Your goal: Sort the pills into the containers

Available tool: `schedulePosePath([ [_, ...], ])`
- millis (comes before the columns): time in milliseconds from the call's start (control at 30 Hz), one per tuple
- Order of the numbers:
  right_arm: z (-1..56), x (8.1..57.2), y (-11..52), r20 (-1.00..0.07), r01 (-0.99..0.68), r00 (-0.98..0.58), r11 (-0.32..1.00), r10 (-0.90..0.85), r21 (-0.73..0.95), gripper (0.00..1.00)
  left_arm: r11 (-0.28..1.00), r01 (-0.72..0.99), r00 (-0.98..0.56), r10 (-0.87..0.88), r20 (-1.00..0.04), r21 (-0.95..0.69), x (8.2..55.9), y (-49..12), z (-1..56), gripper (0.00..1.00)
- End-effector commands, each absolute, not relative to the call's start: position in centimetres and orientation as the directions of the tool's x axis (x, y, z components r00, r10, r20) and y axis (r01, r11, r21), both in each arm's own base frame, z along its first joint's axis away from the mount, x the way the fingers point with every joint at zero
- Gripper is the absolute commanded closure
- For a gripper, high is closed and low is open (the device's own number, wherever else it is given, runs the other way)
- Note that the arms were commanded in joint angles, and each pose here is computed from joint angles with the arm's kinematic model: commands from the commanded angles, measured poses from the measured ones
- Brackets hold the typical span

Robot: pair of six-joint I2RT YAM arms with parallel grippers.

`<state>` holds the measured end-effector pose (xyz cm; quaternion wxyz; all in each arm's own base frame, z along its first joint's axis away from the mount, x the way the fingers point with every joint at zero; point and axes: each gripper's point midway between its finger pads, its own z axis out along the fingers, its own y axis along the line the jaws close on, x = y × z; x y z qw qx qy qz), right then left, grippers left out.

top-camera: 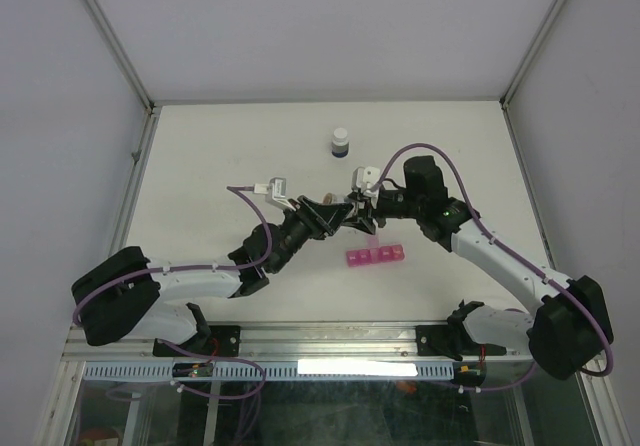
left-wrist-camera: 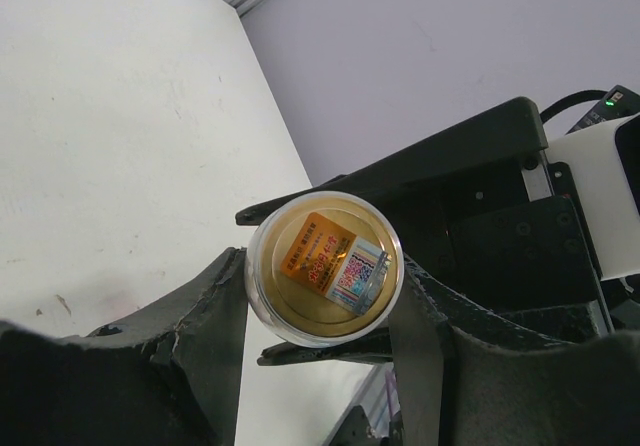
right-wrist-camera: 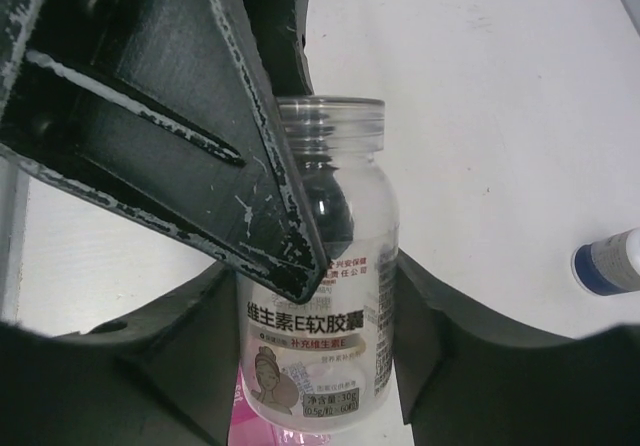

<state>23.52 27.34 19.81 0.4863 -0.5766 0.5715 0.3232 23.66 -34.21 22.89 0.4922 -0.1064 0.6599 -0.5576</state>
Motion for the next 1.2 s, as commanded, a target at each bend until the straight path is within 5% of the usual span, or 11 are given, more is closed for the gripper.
schedulePosePath([
  [0,22.3,23.9,27.7,-0.93,-0.962,0.195,0.122,-0.311,-0.242,0.76,0.234,0.501,-0.491,-0.716,-0.497,-0.833,22.4,-34.8,26.7,0.64],
  [133,22.9,23.4,26.8,-0.942,-0.972,0.182,0.094,-0.281,-0.216,0.91,0.262,0.55,-0.439,-0.717,-0.542,-0.793,21.8,-33.3,27.0,0.35],
  [333,22.7,22.1,25.6,-0.947,-0.98,0.181,0.026,-0.267,-0.195,0.97,0.314,0.75,-0.317,-0.602,-0.733,-0.582,18.4,-31.6,27.7,0.01],
  [600,21.8,20.1,25.0,-0.938,-0.979,0.2,-0.098,-0.281,-0.18,0.98,0.397,0.911,0.0,-0.274,-0.962,-0.113,15.5,-29.8,25.5,0.01],
  [800,20.4,19.2,24.6,-0.925,-0.965,0.25,-0.148,-0.286,-0.215,1.0,0.328,0.929,0.211,-0.097,-0.973,0.169,14.9,-30.8,23.3,0.02],
  [1167,18.7,18.3,24.5,-0.897,-0.941,0.323,-0.203,-0.3,-0.271,1.0,0.349,0.914,0.237,-0.05,-0.97,0.205,17.7,-33.2,23.1,0.15],
])
